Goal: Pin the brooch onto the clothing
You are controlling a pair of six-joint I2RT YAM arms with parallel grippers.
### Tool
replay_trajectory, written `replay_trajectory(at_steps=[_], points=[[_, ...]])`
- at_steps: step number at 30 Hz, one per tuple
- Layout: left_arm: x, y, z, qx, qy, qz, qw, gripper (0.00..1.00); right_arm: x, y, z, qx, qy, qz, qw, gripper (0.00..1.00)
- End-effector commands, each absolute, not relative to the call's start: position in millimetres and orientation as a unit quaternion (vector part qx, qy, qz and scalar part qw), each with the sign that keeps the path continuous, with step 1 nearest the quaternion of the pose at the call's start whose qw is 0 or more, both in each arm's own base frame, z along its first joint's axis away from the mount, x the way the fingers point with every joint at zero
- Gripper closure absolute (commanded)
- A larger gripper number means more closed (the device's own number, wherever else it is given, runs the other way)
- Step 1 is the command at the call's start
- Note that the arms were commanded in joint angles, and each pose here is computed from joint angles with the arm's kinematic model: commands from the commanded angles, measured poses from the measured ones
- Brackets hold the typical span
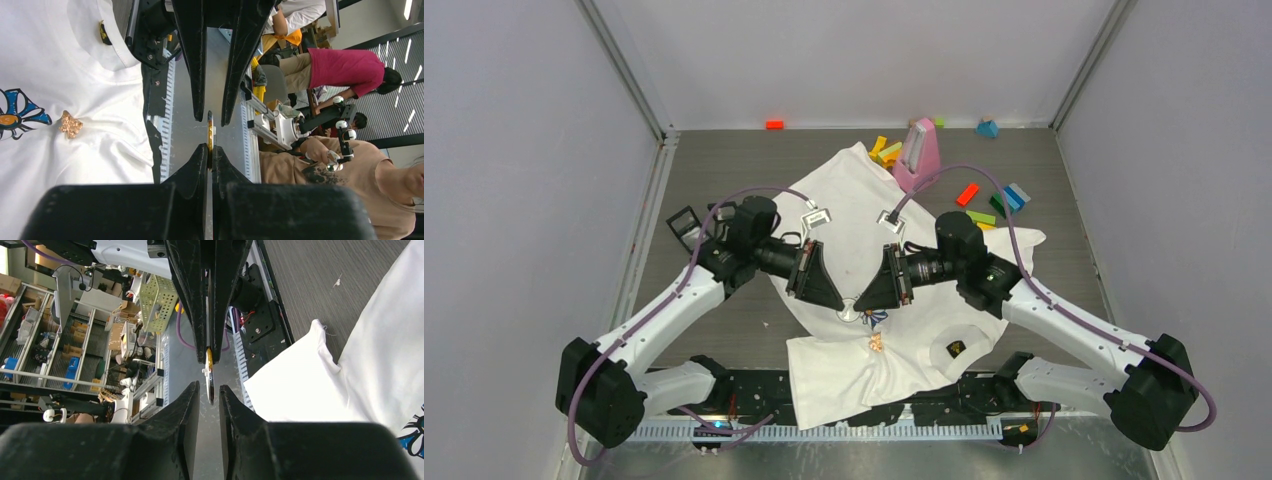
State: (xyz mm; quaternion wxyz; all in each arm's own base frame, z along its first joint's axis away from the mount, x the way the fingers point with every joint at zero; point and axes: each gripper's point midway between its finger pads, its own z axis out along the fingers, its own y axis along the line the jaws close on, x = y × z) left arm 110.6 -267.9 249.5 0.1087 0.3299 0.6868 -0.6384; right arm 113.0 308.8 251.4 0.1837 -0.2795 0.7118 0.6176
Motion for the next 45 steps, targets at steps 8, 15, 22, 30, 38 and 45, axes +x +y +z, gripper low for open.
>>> replay_trajectory(at_steps=[8,15,22,30,38,45], points=[[113,-273,263,0.35,0.673,-0.639,0.127,1.0,111,313,262,-0.291,0.688,0.635,0.197,0.99],[159,-275,259,0.295,0.729,-0.557,0.266,0.24,152,309,267,-0.209,0.703,0.598,0.322,1.0],[195,-276,293,0.167,0.68,-0.594,0.396,0.11,190,294,297,-0.105,0.657,0.596,0.45,0.99],[191,-270,327,0.094,0.616,-0.658,0.422,0.23,200,282,331,-0.061,0.601,0.6,0.525,0.99],[192,-274,340,0.081,0.59,-0.691,0.409,0.58,196,291,338,-0.065,0.586,0.615,0.523,0.99],[190,-281,339,0.084,0.587,-0.701,0.395,0.61,196,292,340,-0.064,0.583,0.616,0.526,0.99]])
